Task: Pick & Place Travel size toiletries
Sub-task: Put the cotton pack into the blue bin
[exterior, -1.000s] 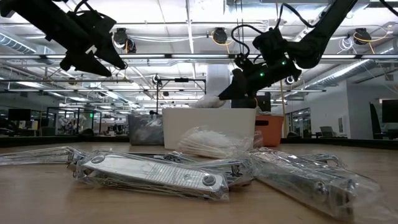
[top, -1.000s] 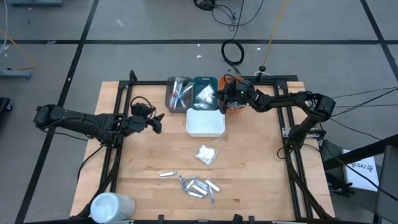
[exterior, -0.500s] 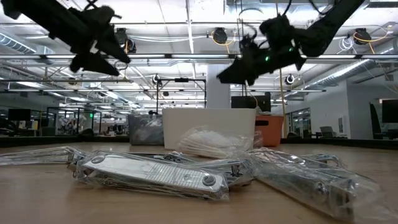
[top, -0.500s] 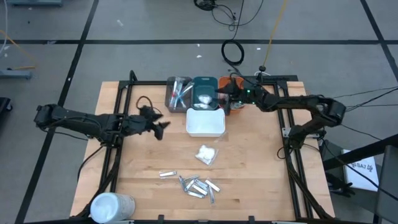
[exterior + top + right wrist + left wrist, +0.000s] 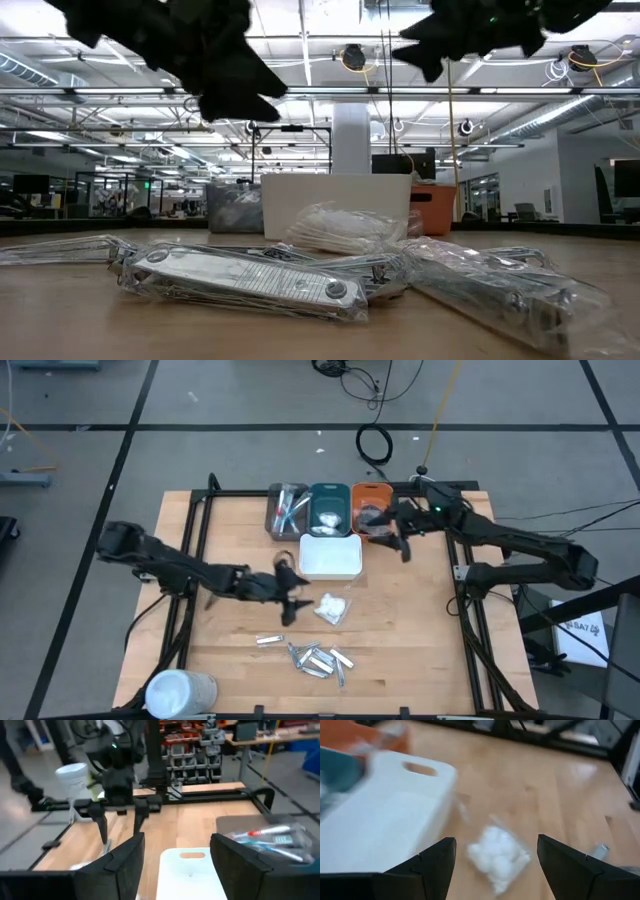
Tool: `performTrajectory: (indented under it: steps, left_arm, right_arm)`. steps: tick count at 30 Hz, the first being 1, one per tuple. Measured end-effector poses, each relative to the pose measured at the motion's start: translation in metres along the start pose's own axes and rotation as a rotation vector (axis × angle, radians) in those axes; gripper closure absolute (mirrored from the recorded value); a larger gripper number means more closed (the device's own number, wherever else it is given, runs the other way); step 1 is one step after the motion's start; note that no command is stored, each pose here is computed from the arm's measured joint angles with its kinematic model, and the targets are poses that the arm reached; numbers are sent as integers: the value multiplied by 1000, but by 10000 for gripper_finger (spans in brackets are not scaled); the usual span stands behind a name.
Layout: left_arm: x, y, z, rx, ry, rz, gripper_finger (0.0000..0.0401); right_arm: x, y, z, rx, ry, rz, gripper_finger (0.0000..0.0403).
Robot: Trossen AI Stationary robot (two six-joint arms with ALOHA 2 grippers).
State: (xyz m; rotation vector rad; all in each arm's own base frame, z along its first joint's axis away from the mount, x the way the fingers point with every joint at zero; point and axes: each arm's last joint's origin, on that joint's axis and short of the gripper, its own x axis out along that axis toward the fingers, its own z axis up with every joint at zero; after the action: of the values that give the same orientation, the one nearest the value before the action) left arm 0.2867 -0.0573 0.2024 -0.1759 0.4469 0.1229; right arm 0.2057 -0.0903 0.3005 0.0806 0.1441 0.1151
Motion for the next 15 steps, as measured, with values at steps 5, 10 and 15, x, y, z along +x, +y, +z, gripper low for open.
performTrajectory:
  steps: [5, 10, 15]
  left_arm:
    - [38, -20, -4, 28, 83, -76, 128]
    - [66, -26, -15, 18, 152, -48, 128]
    - [78, -21, -24, -39, 214, 49, 128]
  right_arm:
    - [-22, 26, 8, -83, 13, -37, 203]
    - [-38, 46, 7, -127, 32, -62, 214]
    - [-49, 62, -5, -153, -2, -3, 221]
